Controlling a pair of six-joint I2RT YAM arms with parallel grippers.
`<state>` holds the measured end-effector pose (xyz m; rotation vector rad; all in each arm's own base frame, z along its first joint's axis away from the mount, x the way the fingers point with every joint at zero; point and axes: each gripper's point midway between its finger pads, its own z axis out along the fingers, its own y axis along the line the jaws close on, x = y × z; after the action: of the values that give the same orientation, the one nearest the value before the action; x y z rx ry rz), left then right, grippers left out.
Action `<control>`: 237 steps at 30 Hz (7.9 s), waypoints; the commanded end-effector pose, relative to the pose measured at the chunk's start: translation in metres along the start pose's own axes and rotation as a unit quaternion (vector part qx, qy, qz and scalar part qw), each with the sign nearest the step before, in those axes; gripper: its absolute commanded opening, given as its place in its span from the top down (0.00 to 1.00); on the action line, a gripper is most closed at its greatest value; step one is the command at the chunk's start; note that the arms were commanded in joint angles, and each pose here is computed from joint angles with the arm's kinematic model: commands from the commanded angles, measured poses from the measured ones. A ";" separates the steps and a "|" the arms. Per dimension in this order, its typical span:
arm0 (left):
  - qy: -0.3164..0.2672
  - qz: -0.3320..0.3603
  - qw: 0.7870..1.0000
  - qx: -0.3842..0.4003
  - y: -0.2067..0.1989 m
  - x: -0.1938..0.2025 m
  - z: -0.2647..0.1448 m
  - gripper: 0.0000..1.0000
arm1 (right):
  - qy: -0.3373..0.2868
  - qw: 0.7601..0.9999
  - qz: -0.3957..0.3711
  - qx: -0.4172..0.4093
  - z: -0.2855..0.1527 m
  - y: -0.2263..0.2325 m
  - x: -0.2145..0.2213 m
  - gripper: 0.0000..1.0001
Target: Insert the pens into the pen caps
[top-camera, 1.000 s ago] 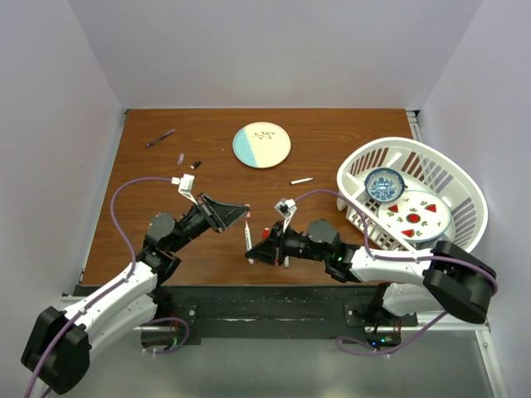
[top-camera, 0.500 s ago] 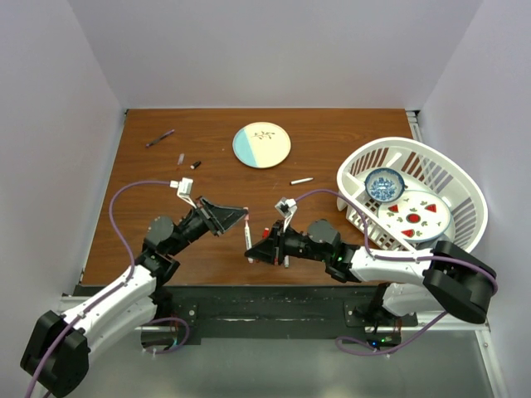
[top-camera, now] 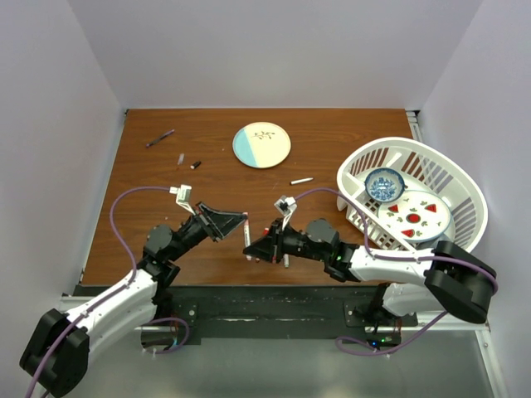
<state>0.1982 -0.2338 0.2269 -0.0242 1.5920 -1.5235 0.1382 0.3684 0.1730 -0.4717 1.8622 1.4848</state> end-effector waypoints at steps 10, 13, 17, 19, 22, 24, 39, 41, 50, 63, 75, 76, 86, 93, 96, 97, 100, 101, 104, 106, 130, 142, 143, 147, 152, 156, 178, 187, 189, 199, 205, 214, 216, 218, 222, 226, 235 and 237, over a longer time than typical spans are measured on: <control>0.046 0.006 0.998 0.040 -0.012 0.025 -0.012 0.80 | -0.088 0.994 -0.069 -0.009 0.001 0.044 -0.077 1.00; 0.043 0.009 0.998 0.046 -0.016 0.023 -0.012 0.58 | -0.079 0.994 -0.079 -0.014 -0.003 0.046 -0.073 1.00; 0.043 0.021 0.997 0.058 -0.025 0.018 -0.010 0.47 | -0.065 0.995 -0.075 -0.026 -0.006 0.049 -0.067 1.00; 0.044 0.027 0.997 0.063 -0.028 0.016 -0.009 0.45 | -0.062 0.995 -0.069 -0.033 -0.005 0.050 -0.064 1.00; 0.045 0.036 0.996 0.075 -0.035 0.013 -0.007 0.42 | -0.053 0.996 -0.065 -0.038 -0.005 0.049 -0.058 1.00; 0.047 0.041 0.995 0.083 -0.040 0.012 -0.005 0.41 | -0.049 0.996 -0.064 -0.042 -0.005 0.050 -0.056 1.00; 0.044 0.041 0.992 0.110 -0.059 0.002 0.002 1.00 | 0.001 0.996 -0.058 -0.074 -0.008 0.056 -0.033 1.00; 0.045 0.039 0.991 0.117 -0.062 0.001 0.002 1.00 | -0.003 0.996 -0.059 -0.071 -0.009 0.057 -0.036 1.00; 0.037 0.030 0.993 0.110 -0.059 0.002 -0.002 1.00 | -0.026 0.996 -0.039 -0.074 -0.003 0.060 -0.046 0.56; 0.042 0.029 0.993 0.108 -0.056 0.006 -0.003 1.00 | -0.031 0.996 -0.042 -0.069 0.010 0.058 -0.045 0.92; 0.046 0.093 0.990 0.098 -0.067 -0.006 0.003 0.27 | 0.000 0.994 -0.049 -0.098 -0.006 0.061 -0.024 1.00; 0.048 0.100 0.990 0.091 -0.065 -0.006 0.005 0.26 | 0.002 0.994 -0.049 -0.101 -0.007 0.062 -0.023 1.00; 0.042 0.124 0.984 0.116 -0.087 -0.022 0.015 0.28 | 0.010 0.992 -0.050 -0.116 -0.021 0.069 -0.018 1.00; 0.034 0.125 0.984 0.123 -0.095 -0.028 0.016 0.35 | 0.010 0.991 -0.053 -0.120 -0.028 0.072 -0.017 1.00; 0.029 0.124 0.984 0.127 -0.098 -0.030 0.015 0.35 | 0.011 0.991 -0.052 -0.120 -0.030 0.071 -0.016 1.00; 0.029 0.125 0.983 0.129 -0.099 -0.030 0.015 0.36 | 0.010 0.991 -0.052 -0.122 -0.030 0.073 -0.017 1.00; 0.027 0.123 0.983 0.135 -0.102 -0.031 0.015 0.38 | 0.011 0.991 -0.053 -0.125 -0.032 0.074 -0.016 1.00; 0.029 0.122 0.983 0.136 -0.101 -0.030 0.016 0.40 | 0.012 0.991 -0.052 -0.125 -0.032 0.074 -0.016 1.00; 0.033 0.119 0.981 0.147 -0.104 -0.027 0.015 0.49 | 0.015 0.990 -0.049 -0.128 -0.033 0.075 -0.015 1.00; 0.039 0.118 0.978 0.165 -0.110 -0.025 0.013 0.58 | 0.010 0.990 -0.049 -0.129 -0.034 0.076 -0.017 1.00; 0.082 -0.033 0.982 0.169 -0.056 0.046 -0.041 1.00 | -0.108 0.983 -0.125 -0.075 -0.010 0.115 -0.126 1.00; 0.126 -0.020 0.978 0.163 -0.041 0.074 -0.059 1.00 | -0.159 0.973 -0.146 -0.075 -0.012 0.134 -0.190 1.00; 0.129 -0.024 0.978 0.165 -0.042 0.075 -0.061 1.00 | -0.159 0.973 -0.149 -0.082 -0.014 0.138 -0.193 1.00; 0.134 -0.023 0.975 0.177 -0.049 0.076 -0.061 1.00 | -0.174 0.966 -0.167 -0.093 -0.018 0.153 -0.207 1.00; 0.148 -0.034 0.970 0.189 -0.054 0.080 -0.062 1.00 | -0.176 0.964 -0.172 -0.100 -0.011 0.159 -0.215 1.00; 0.159 -0.041 0.967 0.195 -0.056 0.083 -0.066 1.00 | -0.197 0.957 -0.189 -0.102 -0.017 0.169 -0.234 1.00; 0.185 -0.082 0.961 0.186 -0.053 0.092 -0.070 1.00 | -0.263 0.932 -0.211 -0.132 -0.003 0.184 -0.298 1.00; 0.189 -0.067 0.967 0.156 -0.037 0.100 -0.071 1.00 | -0.274 0.931 -0.217 -0.106 -0.015 0.167 -0.329 1.00; 0.187 -0.063 0.967 0.159 -0.038 0.099 -0.072 1.00 | -0.268 0.933 -0.219 -0.094 -0.012 0.163 -0.329 1.00; 0.180 -0.086 0.960 0.196 -0.056 0.093 -0.078 1.00 | -0.237 0.941 -0.195 -0.144 0.022 0.158 -0.321 1.00; 0.177 -0.073 0.965 0.177 -0.064 0.076 -0.050 1.00 | -0.192 0.956 -0.190 -0.112 0.028 0.125 -0.286 1.00; 0.162 -0.007 0.985 0.058 -0.041 0.042 0.014 1.00 | -0.092 0.985 -0.145 -0.007 0.000 0.043 -0.186 0.64; 0.150 0.018 0.987 0.050 -0.046 0.025 0.029 1.00 | -0.096 0.985 -0.144 -0.001 -0.021 0.046 -0.176 0.56; 0.150 0.031 0.988 0.005 -0.026 0.018 0.038 1.00 | -0.078 0.988 -0.130 0.030 -0.043 0.033 -0.150 0.42; 0.138 0.048 0.986 -0.080 0.015 -0.003 0.049 1.00 | -0.041 0.989 -0.105 0.091 -0.080 0.003 -0.103 0.31; 0.133 0.069 0.970 -0.189 0.079 -0.018 0.045 1.00 | -0.062 0.986 -0.101 0.120 -0.105 0.000 -0.099 0.11; 0.155 0.079 0.924 -0.339 0.168 -0.004 0.028 1.00 | -0.062 0.982 -0.087 0.158 -0.119 -0.005 -0.099 0.09; 0.166 0.075 0.918 -0.353 0.181 0.004 0.025 0.94 | -0.061 0.980 -0.085 0.167 -0.121 -0.007 -0.100 0.10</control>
<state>0.2910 -0.2220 0.0909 -0.0528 2.2917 -0.9182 0.1705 0.2454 0.2457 -0.4045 1.8591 1.0896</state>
